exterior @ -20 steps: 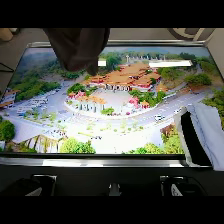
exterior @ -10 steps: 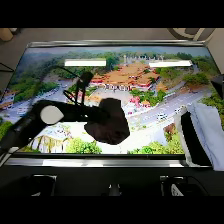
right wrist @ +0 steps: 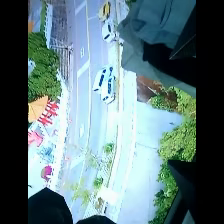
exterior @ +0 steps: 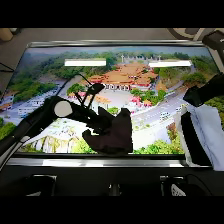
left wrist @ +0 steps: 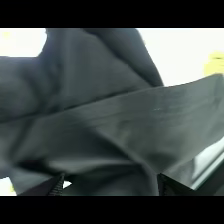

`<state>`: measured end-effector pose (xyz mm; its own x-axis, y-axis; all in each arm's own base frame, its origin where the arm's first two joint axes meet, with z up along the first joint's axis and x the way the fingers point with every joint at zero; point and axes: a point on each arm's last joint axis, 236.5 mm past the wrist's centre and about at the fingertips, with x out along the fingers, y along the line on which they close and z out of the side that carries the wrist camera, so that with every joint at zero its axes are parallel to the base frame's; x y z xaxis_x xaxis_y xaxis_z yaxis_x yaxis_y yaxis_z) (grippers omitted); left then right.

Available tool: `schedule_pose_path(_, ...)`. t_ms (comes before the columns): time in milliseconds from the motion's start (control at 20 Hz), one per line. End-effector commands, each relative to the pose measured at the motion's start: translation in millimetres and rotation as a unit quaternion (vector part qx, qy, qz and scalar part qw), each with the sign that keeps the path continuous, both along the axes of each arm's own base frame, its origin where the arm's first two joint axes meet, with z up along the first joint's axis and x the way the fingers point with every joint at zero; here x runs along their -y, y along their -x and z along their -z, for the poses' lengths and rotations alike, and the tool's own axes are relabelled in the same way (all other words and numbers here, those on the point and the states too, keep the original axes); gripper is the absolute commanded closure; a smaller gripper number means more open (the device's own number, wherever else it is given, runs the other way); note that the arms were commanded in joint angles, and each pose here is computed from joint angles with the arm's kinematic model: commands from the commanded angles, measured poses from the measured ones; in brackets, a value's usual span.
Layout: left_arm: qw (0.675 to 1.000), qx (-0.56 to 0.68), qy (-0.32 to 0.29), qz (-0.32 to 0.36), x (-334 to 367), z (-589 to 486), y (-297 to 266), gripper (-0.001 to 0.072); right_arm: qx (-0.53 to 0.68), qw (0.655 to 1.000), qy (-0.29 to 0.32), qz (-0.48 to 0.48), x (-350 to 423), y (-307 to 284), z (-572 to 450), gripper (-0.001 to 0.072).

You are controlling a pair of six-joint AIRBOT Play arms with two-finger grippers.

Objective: Fold the shirts.

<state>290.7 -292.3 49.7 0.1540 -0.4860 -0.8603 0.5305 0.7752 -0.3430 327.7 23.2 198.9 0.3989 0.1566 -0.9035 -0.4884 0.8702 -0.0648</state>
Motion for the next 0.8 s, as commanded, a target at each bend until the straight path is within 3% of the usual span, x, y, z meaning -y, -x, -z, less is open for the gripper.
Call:
schedule_pose_path(0,0.993,-0.027,-0.092,-0.075,-113.2,-3.2,-20.0,0.0001,-0.061,0.990,-0.120,-0.049,-57.0,1.2,49.1,0.0044)
schedule_pose_path(150,0.978,-0.141,-0.073,-0.132,-145.3,49.6,19.4,0.0001,-0.095,0.965,-0.231,-0.086,-104.5,11.5,91.4,0.0039)
schedule_pose_path(250,0.967,-0.204,-0.041,-0.148,-134.3,88.0,50.5,0.0001,-0.114,0.951,-0.272,-0.092,-119.9,21.0,117.2,0.0026)
schedule_pose_path(400,0.960,-0.223,0.010,-0.168,-107.0,120.8,68.1,0.0001,-0.147,0.946,-0.282,-0.068,-121.7,34.6,155.0,0.0023)
schedule_pose_path(600,0.962,-0.204,0.022,-0.179,-93.5,136.4,59.7,0.0013,-0.148,0.929,-0.332,-0.069,-138.8,42.7,169.5,0.0014)
schedule_pose_path(750,0.959,-0.181,0.049,-0.213,-84.4,140.6,37.2,0.0118,-0.139,0.928,-0.336,-0.076,-140.9,43.3,175.1,0.0002)
